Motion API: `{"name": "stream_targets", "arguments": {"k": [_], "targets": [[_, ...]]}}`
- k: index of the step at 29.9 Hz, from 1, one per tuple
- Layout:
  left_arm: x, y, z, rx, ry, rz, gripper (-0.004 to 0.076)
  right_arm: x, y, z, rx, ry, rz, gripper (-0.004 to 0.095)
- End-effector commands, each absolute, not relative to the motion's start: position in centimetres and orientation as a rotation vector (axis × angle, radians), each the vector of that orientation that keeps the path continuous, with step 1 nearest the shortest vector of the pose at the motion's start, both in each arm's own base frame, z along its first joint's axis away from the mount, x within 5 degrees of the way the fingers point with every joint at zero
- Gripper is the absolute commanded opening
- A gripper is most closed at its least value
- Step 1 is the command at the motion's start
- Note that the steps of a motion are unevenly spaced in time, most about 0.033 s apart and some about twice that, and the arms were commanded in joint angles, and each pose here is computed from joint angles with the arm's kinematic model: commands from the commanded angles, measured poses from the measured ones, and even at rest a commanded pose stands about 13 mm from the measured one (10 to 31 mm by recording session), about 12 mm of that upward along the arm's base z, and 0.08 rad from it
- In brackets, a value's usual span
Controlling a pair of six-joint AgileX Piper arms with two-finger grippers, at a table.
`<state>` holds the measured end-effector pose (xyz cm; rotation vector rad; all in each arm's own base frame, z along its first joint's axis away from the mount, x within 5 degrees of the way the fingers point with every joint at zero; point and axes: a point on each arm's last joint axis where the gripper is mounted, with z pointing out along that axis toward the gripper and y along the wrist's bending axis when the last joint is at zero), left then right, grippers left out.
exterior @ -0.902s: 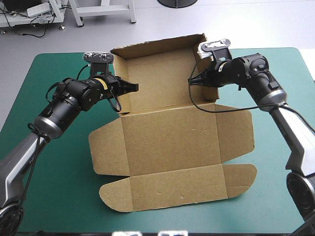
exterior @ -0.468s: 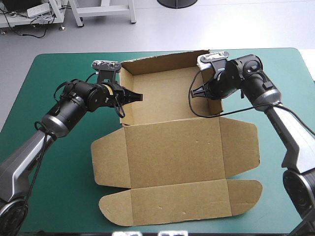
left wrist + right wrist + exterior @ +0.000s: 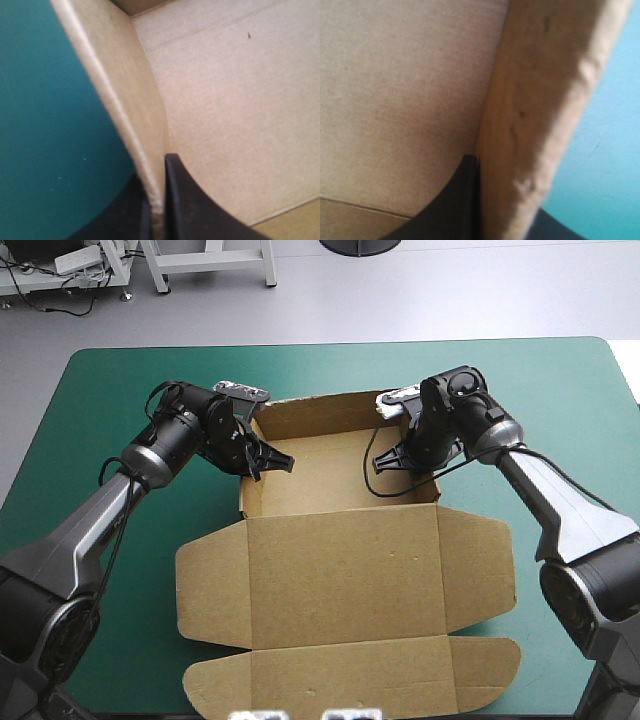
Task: Fold the box
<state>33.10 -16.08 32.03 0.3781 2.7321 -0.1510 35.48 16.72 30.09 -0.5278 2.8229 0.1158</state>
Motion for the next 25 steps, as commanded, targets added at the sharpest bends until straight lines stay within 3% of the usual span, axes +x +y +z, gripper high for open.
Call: {"name": "stream_targets", "arguments": {"k": [1,9,14,25], "targets": [[33.2,-16.5,35.0,0.458,2.640,-0.178,-0.0006,34.5,17.7,31.8,-0.625,2.783,0.209,-0.0023],[34.6,-17.2,33.5,0.490,2.659,-0.153,-0.0006,34.9,17.6,31.2,-0.628,2.797,0.180,-0.0024],[35.1,-17.4,32.0,0.534,2.701,-0.123,-0.0006,35.4,16.9,30.9,-0.566,2.802,0.065,-0.0024],[35.6,-17.5,30.4,0.549,2.762,-0.077,-0.0006,35.9,17.5,29.3,-0.503,2.860,0.098,-0.0024]]}}
